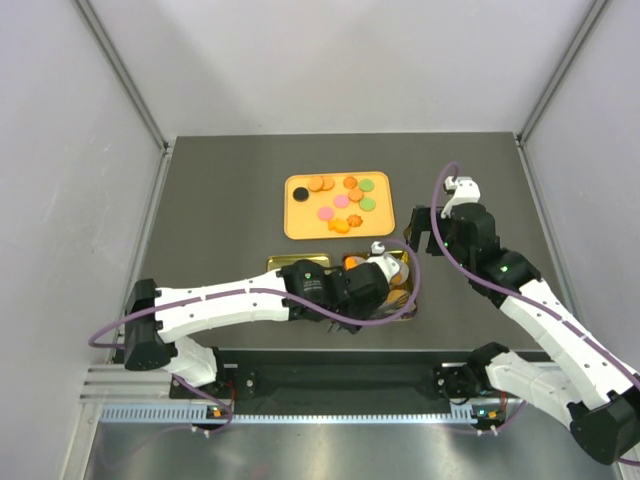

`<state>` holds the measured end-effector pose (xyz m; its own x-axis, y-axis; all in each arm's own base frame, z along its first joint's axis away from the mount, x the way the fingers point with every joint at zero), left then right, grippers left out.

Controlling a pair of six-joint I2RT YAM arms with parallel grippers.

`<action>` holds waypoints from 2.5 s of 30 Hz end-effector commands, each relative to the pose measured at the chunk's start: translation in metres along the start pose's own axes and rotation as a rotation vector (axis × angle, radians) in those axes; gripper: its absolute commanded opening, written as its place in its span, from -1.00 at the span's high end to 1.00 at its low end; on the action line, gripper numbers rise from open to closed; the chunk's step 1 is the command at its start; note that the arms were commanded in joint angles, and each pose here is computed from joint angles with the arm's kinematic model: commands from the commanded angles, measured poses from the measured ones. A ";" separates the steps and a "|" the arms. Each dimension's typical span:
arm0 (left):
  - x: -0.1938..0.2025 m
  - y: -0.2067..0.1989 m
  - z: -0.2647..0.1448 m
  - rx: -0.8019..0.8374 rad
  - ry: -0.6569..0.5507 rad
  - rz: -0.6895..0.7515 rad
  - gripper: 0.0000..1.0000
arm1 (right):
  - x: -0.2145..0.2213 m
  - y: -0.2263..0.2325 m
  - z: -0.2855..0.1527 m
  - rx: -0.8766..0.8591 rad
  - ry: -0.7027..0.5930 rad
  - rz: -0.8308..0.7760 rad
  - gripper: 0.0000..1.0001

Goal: Pack the cookies

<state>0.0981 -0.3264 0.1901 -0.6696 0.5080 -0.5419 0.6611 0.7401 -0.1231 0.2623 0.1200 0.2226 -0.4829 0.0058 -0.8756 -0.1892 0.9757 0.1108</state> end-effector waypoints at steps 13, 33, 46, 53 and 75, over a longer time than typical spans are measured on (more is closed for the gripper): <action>-0.006 -0.014 0.005 0.041 -0.024 0.004 0.42 | -0.014 -0.003 -0.003 0.010 -0.042 0.002 -1.00; -0.011 -0.015 0.004 0.043 -0.040 0.008 0.07 | -0.011 -0.004 -0.004 0.009 -0.039 0.004 -1.00; -0.031 -0.012 -0.015 0.043 -0.126 -0.003 0.06 | -0.010 -0.004 -0.004 0.010 -0.037 0.002 -0.99; -0.079 0.045 -0.035 -0.057 -0.247 -0.097 0.11 | -0.011 -0.004 -0.004 0.008 -0.038 0.001 -1.00; -0.153 0.198 0.046 -0.326 -0.222 -0.251 0.10 | -0.010 -0.002 -0.003 -0.006 -0.038 -0.001 -0.99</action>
<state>0.3248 -0.2596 0.1827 -0.7540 0.2317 -0.6147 0.2904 0.9569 0.0045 0.2625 0.1194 0.2224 -0.4852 0.0078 -0.8744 -0.1899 0.9752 0.1141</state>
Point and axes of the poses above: each gripper's point midway between its finger pads, its own z axis out along the fingers, its own y axis along the line the jaws close on, x = y × z, the point moved 2 cm from there along -z, back along the fingers, and after that the axes turned 5 degrees about -z, right-handed, at the moved point
